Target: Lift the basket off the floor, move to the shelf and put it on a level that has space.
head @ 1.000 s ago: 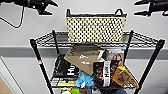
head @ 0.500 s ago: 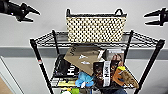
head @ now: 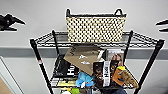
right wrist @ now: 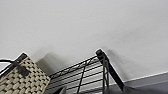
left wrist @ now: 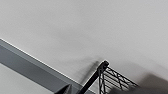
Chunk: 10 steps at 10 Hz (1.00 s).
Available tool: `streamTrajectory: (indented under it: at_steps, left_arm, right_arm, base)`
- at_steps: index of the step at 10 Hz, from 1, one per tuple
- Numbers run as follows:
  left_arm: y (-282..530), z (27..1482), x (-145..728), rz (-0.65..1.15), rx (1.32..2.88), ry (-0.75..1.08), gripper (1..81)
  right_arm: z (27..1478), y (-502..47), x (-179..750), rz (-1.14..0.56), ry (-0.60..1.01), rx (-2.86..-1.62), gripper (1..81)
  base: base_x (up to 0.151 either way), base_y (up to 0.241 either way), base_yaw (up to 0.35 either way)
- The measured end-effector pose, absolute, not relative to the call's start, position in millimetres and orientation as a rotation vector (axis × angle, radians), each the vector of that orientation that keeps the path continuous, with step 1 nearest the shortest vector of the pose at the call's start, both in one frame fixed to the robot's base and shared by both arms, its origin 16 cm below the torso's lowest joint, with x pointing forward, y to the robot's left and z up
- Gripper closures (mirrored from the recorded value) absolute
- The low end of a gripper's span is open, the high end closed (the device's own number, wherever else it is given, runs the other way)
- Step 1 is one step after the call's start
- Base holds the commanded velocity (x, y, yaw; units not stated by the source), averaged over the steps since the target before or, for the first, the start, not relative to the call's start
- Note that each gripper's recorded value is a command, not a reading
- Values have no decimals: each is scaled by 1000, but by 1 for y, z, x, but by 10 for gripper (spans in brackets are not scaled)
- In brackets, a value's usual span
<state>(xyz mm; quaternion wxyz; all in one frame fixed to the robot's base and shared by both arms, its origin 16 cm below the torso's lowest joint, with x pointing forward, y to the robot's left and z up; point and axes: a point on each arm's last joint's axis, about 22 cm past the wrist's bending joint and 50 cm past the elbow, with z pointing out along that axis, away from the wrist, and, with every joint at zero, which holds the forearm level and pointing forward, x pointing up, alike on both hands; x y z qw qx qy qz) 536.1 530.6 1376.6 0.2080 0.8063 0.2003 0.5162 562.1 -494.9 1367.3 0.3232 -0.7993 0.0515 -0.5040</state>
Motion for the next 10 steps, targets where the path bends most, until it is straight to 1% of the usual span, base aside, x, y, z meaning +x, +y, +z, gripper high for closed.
streamTrajectory:
  at_steps: [3,4,5,7,10]
  left_arm:
    - [581,1355,514,1464,2313,621,10]
    - [601,1342,509,1457,2328,674,10]
    - [615,1318,505,1425,2370,707,10]
    - [629,1261,498,1322,2469,744,10]
    - [657,1192,474,1211,2560,812,10]
  right_arm:
    - [1347,-536,555,-1320,208,-2176,10]
    - [1334,-556,551,-1322,259,-2192,10]
    - [1309,-569,547,-1284,299,-2230,10]
    - [1269,-569,548,-1203,319,-2286,10]
    - [1188,-577,541,-1048,386,-2380,10]
  base:
    - [0,0,0]
    - [0,0,0]
    - [0,0,0]
    - [0,0,0]
    - [0,0,0]
